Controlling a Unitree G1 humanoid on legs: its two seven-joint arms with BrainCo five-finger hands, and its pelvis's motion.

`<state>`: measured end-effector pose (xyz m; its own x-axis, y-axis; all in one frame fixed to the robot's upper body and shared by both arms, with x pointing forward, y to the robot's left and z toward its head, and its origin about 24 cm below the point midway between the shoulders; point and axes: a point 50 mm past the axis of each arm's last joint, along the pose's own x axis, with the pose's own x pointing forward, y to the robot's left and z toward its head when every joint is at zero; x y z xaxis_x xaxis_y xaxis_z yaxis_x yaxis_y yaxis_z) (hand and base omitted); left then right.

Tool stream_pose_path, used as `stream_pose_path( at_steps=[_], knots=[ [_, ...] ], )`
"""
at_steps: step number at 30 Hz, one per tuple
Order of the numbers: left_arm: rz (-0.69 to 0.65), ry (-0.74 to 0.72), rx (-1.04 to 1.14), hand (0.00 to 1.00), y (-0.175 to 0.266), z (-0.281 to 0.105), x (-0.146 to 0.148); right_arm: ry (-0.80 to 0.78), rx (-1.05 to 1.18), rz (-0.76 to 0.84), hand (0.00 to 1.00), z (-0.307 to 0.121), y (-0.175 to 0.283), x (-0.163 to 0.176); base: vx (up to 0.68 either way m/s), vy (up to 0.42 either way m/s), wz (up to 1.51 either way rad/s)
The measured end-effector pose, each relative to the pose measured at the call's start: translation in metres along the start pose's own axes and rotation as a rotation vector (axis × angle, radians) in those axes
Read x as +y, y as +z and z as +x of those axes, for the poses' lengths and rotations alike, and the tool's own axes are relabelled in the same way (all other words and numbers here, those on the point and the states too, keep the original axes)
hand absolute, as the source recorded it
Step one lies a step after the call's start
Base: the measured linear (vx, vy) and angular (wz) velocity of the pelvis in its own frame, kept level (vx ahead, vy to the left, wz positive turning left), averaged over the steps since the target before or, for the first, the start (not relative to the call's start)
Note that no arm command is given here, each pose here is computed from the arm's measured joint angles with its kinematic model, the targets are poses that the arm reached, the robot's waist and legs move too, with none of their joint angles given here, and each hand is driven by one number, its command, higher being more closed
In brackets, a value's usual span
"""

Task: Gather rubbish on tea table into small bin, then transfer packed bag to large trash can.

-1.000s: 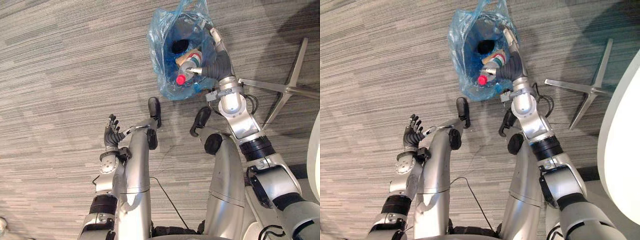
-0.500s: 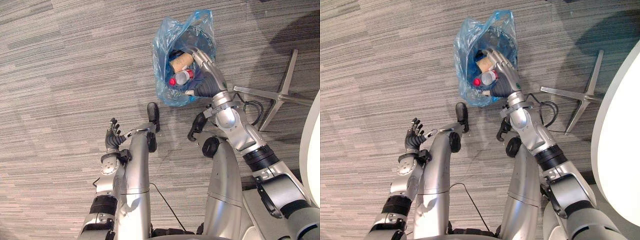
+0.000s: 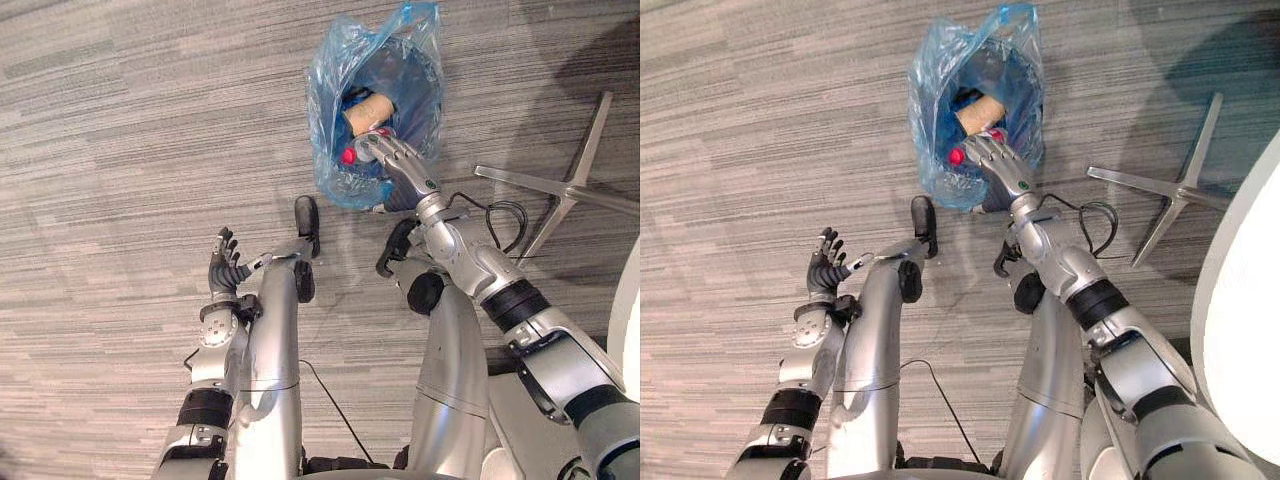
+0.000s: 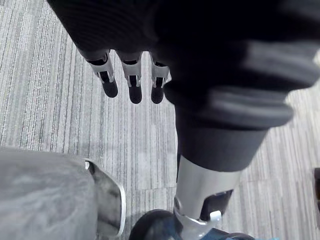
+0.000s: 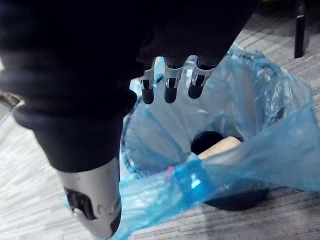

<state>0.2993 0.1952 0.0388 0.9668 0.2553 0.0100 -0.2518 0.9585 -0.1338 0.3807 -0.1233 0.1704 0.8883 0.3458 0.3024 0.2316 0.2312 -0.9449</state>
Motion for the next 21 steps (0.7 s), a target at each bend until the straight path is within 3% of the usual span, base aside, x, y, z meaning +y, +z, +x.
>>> stream_pose_path(
  at_steps=[1,11,21],
  knots=[
    [0.0,0.0,-0.002,0.0,0.001,0.0,0.0,0.006,0.008,-0.008,1.0,0.0,-0.002,0.001,-0.02,0.002,0.17],
    [-0.032,0.002,-0.039,0.0,0.01,0.005,-0.005,0.067,0.087,-0.033,1.0,0.008,-0.011,0.011,-0.01,0.003,0.03],
    [-0.032,0.003,-0.034,0.0,0.01,0.007,-0.005,0.036,0.111,0.052,1.0,0.008,-0.009,0.01,0.0,0.001,0.0]
  ],
)
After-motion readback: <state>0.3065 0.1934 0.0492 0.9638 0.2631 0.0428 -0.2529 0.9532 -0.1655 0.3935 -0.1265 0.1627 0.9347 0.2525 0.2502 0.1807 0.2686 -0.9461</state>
